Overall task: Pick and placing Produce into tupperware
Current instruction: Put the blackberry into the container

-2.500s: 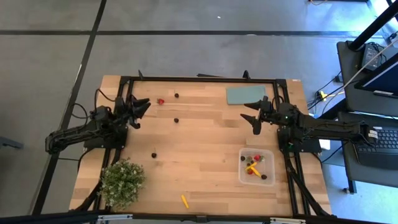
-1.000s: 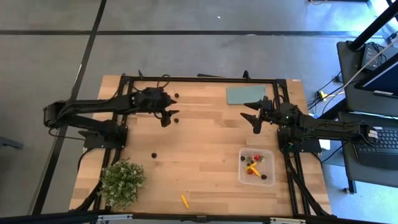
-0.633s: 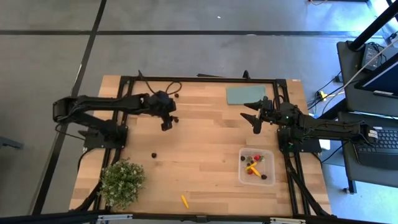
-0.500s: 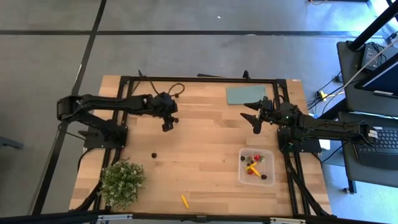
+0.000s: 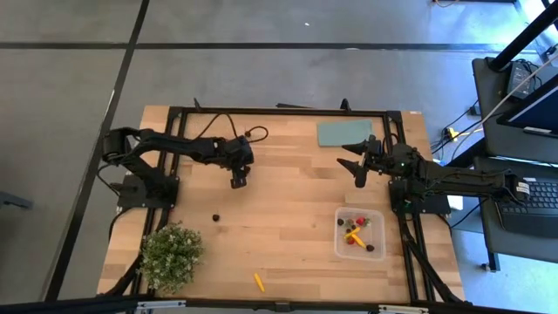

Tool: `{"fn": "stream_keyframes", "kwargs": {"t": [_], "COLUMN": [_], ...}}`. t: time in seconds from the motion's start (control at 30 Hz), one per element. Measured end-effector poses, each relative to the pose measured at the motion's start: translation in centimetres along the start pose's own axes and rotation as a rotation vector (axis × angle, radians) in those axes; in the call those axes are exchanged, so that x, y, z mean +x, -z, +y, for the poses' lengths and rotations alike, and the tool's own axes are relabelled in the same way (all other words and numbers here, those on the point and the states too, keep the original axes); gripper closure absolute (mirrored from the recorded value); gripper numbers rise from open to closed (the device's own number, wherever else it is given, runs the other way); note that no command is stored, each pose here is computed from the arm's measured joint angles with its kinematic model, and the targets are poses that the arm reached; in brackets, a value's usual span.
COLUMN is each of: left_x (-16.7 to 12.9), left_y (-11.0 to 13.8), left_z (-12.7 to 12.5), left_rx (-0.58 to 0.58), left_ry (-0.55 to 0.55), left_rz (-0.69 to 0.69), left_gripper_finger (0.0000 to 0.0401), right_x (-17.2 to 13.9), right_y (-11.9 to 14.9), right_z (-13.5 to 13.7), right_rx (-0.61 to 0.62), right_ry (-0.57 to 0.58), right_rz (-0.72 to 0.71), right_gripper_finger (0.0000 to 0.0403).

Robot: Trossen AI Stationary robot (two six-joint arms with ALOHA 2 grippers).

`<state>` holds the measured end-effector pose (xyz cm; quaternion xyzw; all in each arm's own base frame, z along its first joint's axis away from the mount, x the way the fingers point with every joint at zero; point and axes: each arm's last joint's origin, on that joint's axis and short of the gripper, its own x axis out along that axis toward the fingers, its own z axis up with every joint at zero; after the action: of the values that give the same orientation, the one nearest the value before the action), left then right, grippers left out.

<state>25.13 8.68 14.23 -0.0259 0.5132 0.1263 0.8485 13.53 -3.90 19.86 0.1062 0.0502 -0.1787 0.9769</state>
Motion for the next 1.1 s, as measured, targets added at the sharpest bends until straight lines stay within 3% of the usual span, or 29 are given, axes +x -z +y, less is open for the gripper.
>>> {"fn": "stream_keyframes", "kwargs": {"t": [0.9, 1.1], "left_x": [1.8, 1.8], "left_y": [0.3, 0.3], "left_z": [-0.7, -0.8], "left_rx": [0.068, 0.070], "left_ry": [0.013, 0.017], "left_rz": [0.044, 0.043], "left_gripper_finger": [0.0196, 0.0223], "right_x": [0.0, 0.0], "right_y": [0.1, 0.1], "right_z": [0.0, 0.0], "right_rx": [-0.008, -0.008], "right_ry": [0.003, 0.003], "right_rz": [0.014, 0.015], "right_gripper_finger": [0.0116, 0.0116]}}
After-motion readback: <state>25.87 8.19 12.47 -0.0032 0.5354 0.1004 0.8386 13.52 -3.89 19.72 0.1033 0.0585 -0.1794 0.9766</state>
